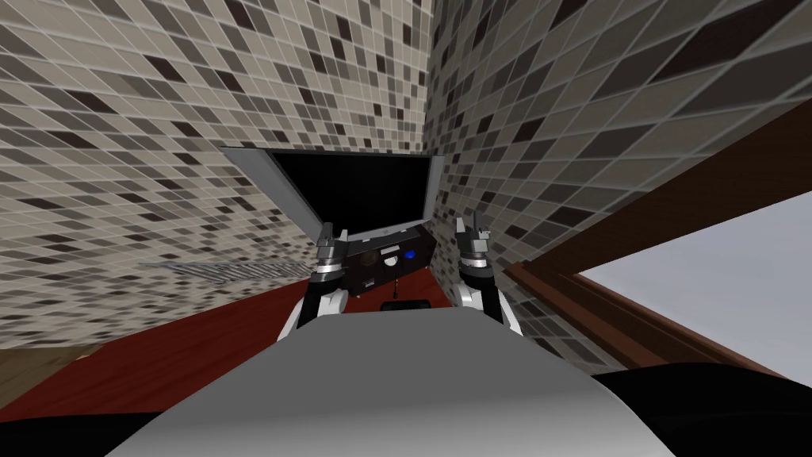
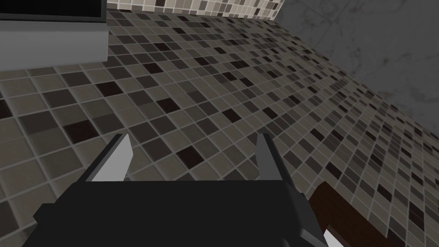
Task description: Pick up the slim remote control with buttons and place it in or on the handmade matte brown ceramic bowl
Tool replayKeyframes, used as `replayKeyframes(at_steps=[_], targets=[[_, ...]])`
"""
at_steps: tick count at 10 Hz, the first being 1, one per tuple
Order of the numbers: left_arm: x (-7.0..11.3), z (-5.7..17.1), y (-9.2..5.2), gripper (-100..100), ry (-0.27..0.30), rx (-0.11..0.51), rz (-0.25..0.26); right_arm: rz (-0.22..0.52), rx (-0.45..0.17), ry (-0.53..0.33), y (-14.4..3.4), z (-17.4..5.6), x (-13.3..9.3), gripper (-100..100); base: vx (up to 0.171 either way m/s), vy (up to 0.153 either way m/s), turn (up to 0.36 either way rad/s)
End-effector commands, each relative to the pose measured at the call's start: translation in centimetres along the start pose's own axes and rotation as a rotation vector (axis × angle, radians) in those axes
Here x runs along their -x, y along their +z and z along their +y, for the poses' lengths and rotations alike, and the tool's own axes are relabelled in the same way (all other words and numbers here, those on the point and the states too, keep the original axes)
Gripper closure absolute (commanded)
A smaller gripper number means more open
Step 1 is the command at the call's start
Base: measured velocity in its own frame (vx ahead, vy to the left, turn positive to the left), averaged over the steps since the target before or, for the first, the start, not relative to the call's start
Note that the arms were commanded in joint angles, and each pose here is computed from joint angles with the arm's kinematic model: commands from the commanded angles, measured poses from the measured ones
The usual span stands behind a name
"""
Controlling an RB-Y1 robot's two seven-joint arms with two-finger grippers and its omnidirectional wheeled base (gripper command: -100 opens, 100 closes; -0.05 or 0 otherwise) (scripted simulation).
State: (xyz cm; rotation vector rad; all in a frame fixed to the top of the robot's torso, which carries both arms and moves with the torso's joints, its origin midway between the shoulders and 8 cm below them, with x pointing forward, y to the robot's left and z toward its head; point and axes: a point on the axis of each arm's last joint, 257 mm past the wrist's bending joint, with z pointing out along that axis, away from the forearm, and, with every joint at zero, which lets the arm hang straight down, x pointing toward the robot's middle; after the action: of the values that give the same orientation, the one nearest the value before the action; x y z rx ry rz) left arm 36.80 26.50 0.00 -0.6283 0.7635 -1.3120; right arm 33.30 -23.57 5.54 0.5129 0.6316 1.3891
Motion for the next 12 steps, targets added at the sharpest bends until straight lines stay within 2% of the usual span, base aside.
replayKeyframes(at_steps=[1,2,3,4,7,10,11,12], targets=[[-0.3,1.2,0.2,-100,0.003,0.034,0.009,0.0,0.0,0.0,0.0,0.0,0.0,0,-0.014,-0.06,0.002],[-0.8,2.5,0.6,-100,0.007,0.065,0.023,0.0,0.0,0.0,0.0,0.0,0.0,0,0.005,-0.048,-0.001],[-0.8,2.8,0.6,-100,0.007,0.075,0.022,0.0,0.0,0.0,0.0,0.0,0.0,0,0.007,-0.038,-0.002],[-1.3,4.2,1.0,-100,0.011,0.108,0.035,0.0,0.0,0.0,0.0,0.0,0.0,0,0.008,-0.044,-0.002],[-1.8,6.5,1.3,-100,0.015,0.17,0.048,0.0,0.0,0.0,0.0,0.0,0.0,0,-0.004,-0.048,-0.002],[-3.0,10.1,2.0,-100,0.023,0.26,0.073,0.0,0.0,0.0,0.0,0.0,0.0,0,0.001,-0.058,-0.002],[-2.9,10.6,1.8,-100,0.024,0.279,0.073,0.0,0.0,0.0,0.0,0.0,0.0,0,0.001,-0.051,-0.002],[-3.6,12.2,2.2,-100,0.028,0.315,0.086,0.0,0.0,0.0,0.0,0.0,0.0,0,0.011,-0.056,-0.004]])
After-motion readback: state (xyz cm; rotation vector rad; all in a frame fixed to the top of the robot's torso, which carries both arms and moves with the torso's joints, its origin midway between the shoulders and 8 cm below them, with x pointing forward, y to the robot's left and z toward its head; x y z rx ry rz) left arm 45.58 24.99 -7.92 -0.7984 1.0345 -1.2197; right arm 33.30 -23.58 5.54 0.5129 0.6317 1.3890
